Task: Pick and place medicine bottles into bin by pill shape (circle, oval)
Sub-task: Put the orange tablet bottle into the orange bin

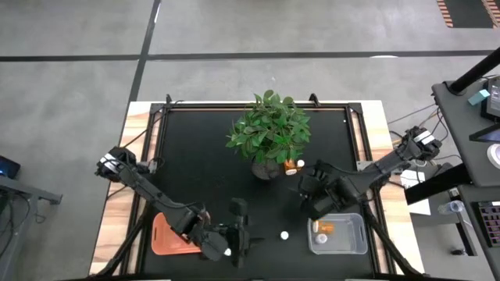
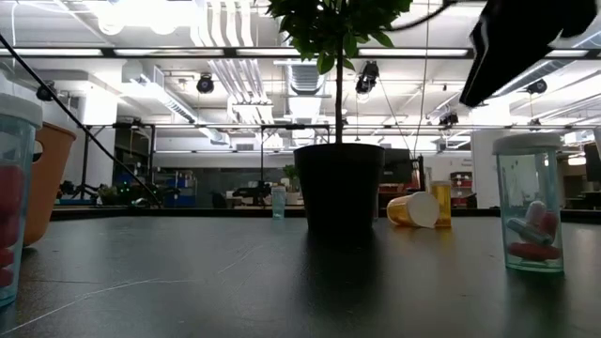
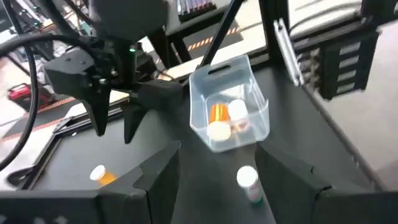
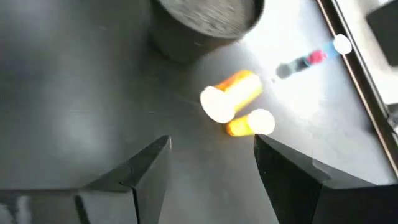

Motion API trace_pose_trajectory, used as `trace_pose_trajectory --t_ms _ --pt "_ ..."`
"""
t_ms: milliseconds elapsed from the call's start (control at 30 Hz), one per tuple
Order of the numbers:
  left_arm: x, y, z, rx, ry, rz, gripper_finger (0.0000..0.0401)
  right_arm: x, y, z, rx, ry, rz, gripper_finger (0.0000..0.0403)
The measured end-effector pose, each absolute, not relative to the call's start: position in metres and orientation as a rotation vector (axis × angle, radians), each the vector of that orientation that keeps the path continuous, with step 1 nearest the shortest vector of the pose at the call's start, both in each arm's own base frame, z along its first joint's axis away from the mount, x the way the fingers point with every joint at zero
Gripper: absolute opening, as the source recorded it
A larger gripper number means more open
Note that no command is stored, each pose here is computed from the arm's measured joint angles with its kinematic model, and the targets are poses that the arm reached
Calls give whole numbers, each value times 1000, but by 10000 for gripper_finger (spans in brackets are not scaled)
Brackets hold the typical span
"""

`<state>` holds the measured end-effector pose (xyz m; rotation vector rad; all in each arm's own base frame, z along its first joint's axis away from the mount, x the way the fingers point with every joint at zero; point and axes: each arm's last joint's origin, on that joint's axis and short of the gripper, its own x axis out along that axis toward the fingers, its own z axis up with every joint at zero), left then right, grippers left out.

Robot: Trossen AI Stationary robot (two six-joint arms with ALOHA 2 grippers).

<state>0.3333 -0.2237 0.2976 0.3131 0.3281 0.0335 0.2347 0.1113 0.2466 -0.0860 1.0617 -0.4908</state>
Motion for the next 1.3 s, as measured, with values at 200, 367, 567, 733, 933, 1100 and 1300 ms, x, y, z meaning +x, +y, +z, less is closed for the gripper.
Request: trace_pose_trajectory --t_ms 200,367,567,733,933,1100,1300 --pt "315 -232 304 332 320 41 189 230 89 234 -65 1113 -537 223" --pt "304 -237 310 345 309 60 189 223 70 226 -14 1106 -558 223" --pt "298 -238 316 347 298 64 189 220 45 219 70 1049 -532 223" --pt "297 -237 317 350 299 64 189 220 25 215 116 986 -522 223" --pt "297 -236 319 349 297 65 189 224 9 209 127 971 -514 223" --pt "296 -236 319 351 299 64 190 225 4 198 113 999 -528 223" --pt "297 -236 318 352 300 65 190 224 1 181 117 990 -534 223"
